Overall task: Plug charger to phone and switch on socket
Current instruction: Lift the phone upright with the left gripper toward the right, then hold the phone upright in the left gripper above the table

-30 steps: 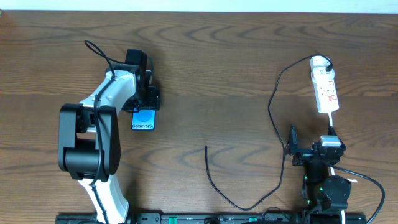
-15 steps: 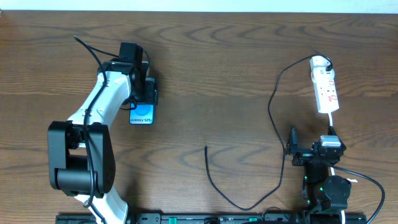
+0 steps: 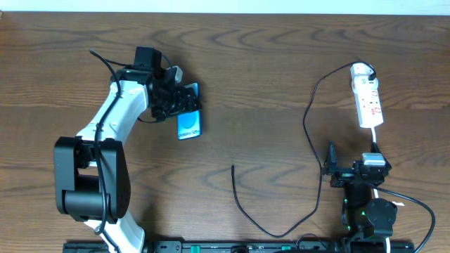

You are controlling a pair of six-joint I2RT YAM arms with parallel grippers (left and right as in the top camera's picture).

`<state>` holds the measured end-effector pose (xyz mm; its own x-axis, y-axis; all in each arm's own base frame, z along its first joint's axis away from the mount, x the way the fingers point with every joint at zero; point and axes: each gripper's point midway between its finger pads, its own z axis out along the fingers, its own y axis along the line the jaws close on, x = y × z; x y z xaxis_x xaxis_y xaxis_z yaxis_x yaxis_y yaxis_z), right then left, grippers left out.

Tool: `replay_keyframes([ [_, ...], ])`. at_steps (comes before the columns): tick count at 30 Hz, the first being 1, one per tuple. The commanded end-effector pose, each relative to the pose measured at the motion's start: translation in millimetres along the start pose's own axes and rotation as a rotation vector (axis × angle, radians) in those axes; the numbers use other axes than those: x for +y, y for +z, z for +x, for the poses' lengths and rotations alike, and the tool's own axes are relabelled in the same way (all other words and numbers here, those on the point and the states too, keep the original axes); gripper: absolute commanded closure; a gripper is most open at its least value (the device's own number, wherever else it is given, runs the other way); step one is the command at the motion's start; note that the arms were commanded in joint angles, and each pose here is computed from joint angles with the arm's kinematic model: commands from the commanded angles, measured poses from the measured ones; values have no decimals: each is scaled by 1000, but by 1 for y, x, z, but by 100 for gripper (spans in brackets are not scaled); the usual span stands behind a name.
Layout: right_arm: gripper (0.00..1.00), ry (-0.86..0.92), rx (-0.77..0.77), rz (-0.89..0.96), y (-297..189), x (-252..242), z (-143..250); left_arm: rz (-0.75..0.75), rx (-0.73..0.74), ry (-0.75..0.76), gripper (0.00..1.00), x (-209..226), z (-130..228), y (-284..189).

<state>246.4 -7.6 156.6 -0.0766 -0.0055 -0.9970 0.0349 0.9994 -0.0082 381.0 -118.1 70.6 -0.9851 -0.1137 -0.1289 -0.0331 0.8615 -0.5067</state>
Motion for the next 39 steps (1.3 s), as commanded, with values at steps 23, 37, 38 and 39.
replay_keyframes([
  [23,1,12,-1,-13,0,4,0,818,224,-362,93,-130,-13,-81],
  [37,1,12,-1,-13,0,4,0,826,360,-579,93,-135,-10,-87],
  [38,1,12,-1,-13,0,4,0,823,366,-593,92,-135,-10,-87],
  [39,1,12,-1,-13,0,4,0,822,372,-605,93,-135,-10,-87],
])
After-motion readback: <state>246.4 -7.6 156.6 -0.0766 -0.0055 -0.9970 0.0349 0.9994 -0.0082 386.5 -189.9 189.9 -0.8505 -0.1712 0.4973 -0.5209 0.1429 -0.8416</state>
